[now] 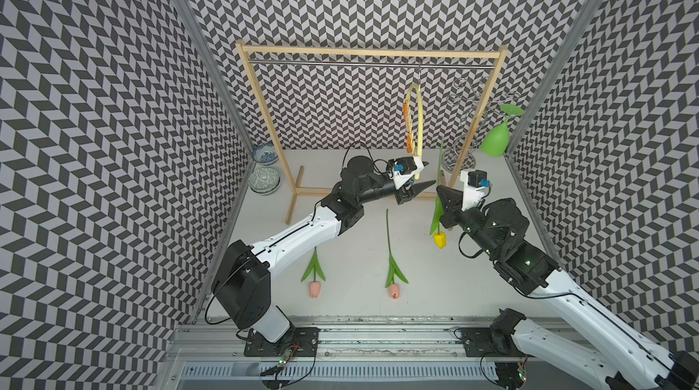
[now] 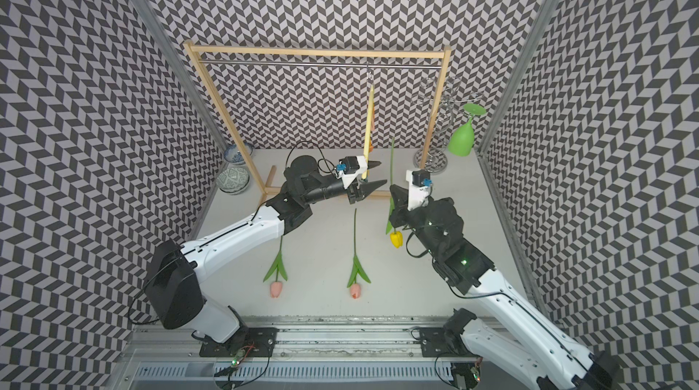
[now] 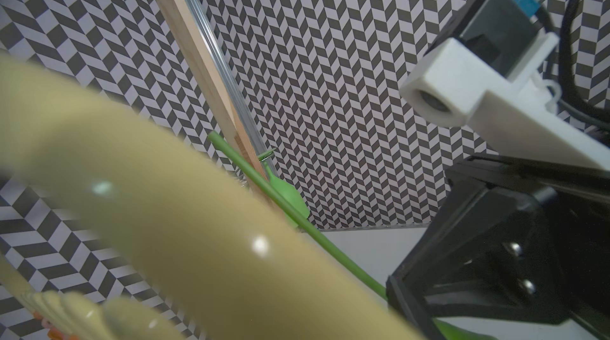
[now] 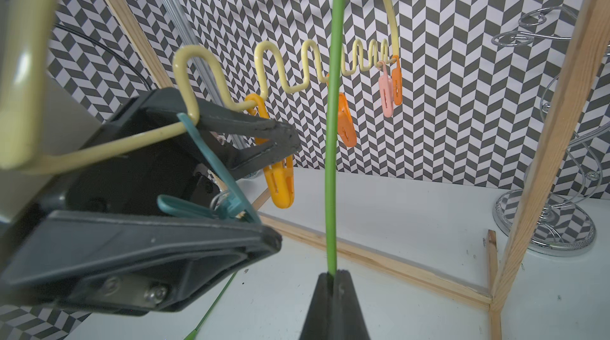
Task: Dry the flowers on a clothes hanger
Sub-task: Open the clamp at the hanger.
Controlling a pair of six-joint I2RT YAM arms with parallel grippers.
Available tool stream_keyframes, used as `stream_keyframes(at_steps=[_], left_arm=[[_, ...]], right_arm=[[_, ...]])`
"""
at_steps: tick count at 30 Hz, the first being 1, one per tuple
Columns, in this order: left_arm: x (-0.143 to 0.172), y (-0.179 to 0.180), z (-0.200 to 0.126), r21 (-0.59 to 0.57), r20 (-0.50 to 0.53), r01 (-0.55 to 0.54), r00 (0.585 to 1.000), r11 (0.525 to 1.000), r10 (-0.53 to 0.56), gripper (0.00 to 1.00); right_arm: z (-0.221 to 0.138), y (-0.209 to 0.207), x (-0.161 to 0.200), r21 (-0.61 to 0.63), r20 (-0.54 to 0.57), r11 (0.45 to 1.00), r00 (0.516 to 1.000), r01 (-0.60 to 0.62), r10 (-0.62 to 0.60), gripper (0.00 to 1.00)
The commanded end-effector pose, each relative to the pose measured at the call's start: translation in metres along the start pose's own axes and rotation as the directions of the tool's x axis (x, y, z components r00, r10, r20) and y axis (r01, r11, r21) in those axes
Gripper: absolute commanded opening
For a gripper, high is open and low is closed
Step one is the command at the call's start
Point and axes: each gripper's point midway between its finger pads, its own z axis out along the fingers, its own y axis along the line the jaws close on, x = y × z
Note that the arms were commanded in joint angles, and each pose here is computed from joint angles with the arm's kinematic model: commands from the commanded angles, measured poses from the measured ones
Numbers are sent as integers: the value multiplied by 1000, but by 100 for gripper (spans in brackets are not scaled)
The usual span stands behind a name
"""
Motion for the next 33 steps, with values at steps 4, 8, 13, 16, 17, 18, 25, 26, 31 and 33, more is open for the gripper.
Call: stream_keyframes(at_steps=[4,8,13,16,17,18,25,26,31,33], left_arm=[[-13,-2,-7,-3,1,-26,1000,1000,26,57],[-13,-4,-12,-6,-11,-19,1000,1000,19,59],[3,-6,-20,-32,-88,-17,996,999,14,61],[8,-7,-26,-52,-91,-29,996,998,25,63],[6,-7,-28,-54,-84,-31,996,998,26,63],[6,-8,-28,-51,-80,-30,996,998,26,63],[-1,-10,-28,-47,-48,-22,999,999,20,62],[-3,-10,-28,-49,-40,-22,999,999,20,62],[-6,-7,-28,-62,-22,-22,1000,998,21,59],[-5,-7,-27,-62,-23,-21,1000,998,19,55]], right_arm=[[0,3,-6,-11,25,1000,1000,-1,1,0],[1,3,-4,-13,20,1000,1000,-1,1,0],[2,4,-3,-17,13,1000,1000,2,-1,0],[2,5,-3,-23,14,1000,1000,2,-2,0],[3,5,-2,-24,10,1000,1000,3,-3,0],[3,5,-1,-23,7,1000,1000,5,-5,0],[5,6,3,-32,-9,999,1000,7,-8,0],[5,6,3,-31,-9,999,1000,8,-9,0],[5,7,3,-37,-8,999,1000,7,-7,0],[5,8,3,-38,-8,999,1000,7,-7,0]])
